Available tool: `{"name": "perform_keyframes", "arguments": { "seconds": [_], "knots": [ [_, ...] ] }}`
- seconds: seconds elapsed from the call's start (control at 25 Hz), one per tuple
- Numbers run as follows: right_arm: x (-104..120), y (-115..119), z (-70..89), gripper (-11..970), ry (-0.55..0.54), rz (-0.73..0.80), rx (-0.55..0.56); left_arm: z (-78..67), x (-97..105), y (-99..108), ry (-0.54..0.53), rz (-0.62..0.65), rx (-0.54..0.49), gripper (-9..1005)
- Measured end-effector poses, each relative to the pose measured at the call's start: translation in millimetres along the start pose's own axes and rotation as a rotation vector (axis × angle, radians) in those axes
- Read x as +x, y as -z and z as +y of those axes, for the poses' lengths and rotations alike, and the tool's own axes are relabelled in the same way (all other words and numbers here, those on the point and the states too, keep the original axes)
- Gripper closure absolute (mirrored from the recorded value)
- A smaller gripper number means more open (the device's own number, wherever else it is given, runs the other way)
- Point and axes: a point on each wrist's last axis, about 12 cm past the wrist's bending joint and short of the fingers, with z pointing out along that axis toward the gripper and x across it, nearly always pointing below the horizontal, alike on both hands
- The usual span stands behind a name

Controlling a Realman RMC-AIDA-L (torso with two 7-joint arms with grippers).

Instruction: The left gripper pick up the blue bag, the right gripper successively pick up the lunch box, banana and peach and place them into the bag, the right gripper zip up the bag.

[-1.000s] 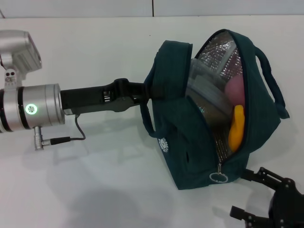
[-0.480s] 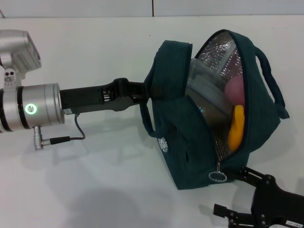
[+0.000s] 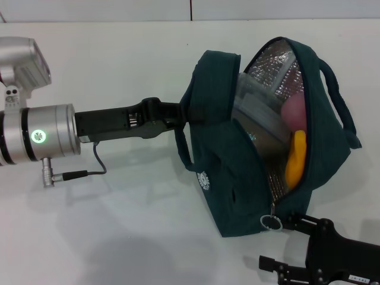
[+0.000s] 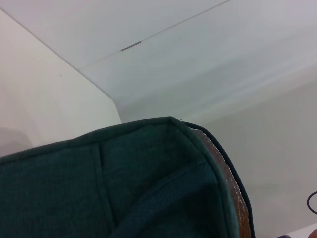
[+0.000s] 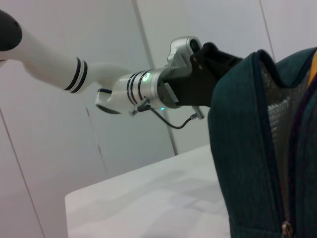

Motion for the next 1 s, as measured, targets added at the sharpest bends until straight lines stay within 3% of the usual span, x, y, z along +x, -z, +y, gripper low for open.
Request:
{"name": "perform_keyframes", "arguments": {
  "seconds": [0.2, 0.28, 1.0],
  "knots": [
    [-0.5, -0.2, -1.6, 157, 0.0, -0.004, 0.013, 0.0, 0.0, 0.0, -0.001, 0.0, 0.0, 954],
    [0.2, -0.2, -2.2, 365, 0.0, 0.002, 0.019, 0.0, 0.0, 0.0, -0.001, 0.0, 0.0, 954],
    [-0.9, -3.2, -8.2, 795, -0.017, 0.011, 0.043, 0.6, 1.6, 0.2, -0.004, 0.002, -0.001, 954]
  ]
}}
